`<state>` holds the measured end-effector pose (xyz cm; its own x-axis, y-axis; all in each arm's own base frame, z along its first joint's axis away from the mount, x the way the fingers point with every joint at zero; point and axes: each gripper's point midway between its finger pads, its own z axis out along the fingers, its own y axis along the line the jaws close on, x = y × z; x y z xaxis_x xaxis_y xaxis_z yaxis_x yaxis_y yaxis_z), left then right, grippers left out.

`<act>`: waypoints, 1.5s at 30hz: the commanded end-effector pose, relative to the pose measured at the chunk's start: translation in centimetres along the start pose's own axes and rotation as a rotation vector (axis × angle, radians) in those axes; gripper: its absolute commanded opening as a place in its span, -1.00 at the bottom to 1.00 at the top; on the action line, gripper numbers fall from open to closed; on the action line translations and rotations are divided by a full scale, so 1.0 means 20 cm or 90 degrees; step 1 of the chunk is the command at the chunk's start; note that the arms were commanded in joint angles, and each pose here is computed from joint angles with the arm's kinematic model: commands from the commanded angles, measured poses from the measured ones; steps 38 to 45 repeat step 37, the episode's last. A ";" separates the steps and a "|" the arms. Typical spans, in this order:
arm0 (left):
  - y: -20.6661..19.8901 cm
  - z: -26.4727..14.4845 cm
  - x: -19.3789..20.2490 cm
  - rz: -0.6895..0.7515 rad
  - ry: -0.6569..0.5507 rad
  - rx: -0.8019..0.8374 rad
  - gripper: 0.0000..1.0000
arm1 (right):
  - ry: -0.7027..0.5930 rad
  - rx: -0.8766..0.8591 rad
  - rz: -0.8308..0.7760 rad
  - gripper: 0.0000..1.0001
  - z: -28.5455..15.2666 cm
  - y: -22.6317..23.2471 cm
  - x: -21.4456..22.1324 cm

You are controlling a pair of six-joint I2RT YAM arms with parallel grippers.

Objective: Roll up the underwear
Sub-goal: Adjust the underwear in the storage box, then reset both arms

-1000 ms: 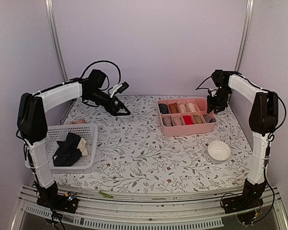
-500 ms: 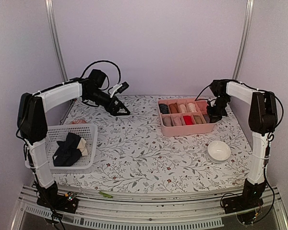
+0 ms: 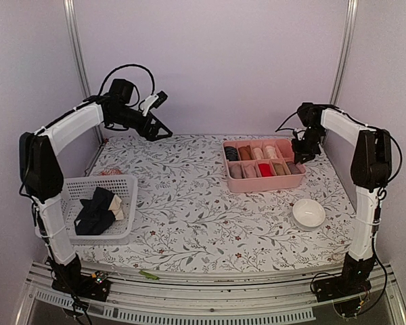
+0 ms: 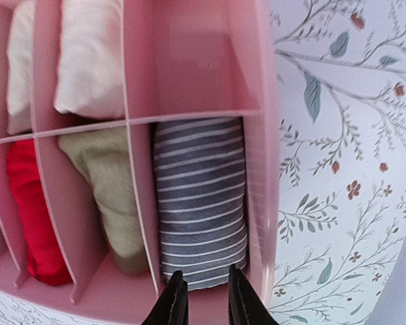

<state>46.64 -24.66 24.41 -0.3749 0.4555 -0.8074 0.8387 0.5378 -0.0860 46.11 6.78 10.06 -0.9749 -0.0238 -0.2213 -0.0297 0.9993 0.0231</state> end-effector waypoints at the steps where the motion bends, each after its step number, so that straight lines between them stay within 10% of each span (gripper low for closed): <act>1: 0.14 -0.24 -0.23 0.011 -0.079 -0.108 0.92 | -0.131 0.008 -0.010 -0.35 -0.41 -0.02 -0.19; 14: 0.35 -0.63 -0.37 0.036 -0.042 -0.297 0.92 | -0.554 -0.164 -0.046 0.99 -1.45 0.15 -0.22; 18: 0.32 -0.68 -0.23 0.006 -0.015 -0.320 0.92 | -0.642 -0.246 -0.046 0.98 -1.59 0.21 -0.03; 31: -0.01 -0.61 0.60 -0.129 0.140 -0.270 0.92 | -0.403 -0.435 0.060 0.98 -0.93 0.34 0.62; 45: -0.10 -0.64 0.66 -0.151 0.139 -0.259 0.92 | -0.366 -0.452 0.084 0.98 -0.86 0.35 0.72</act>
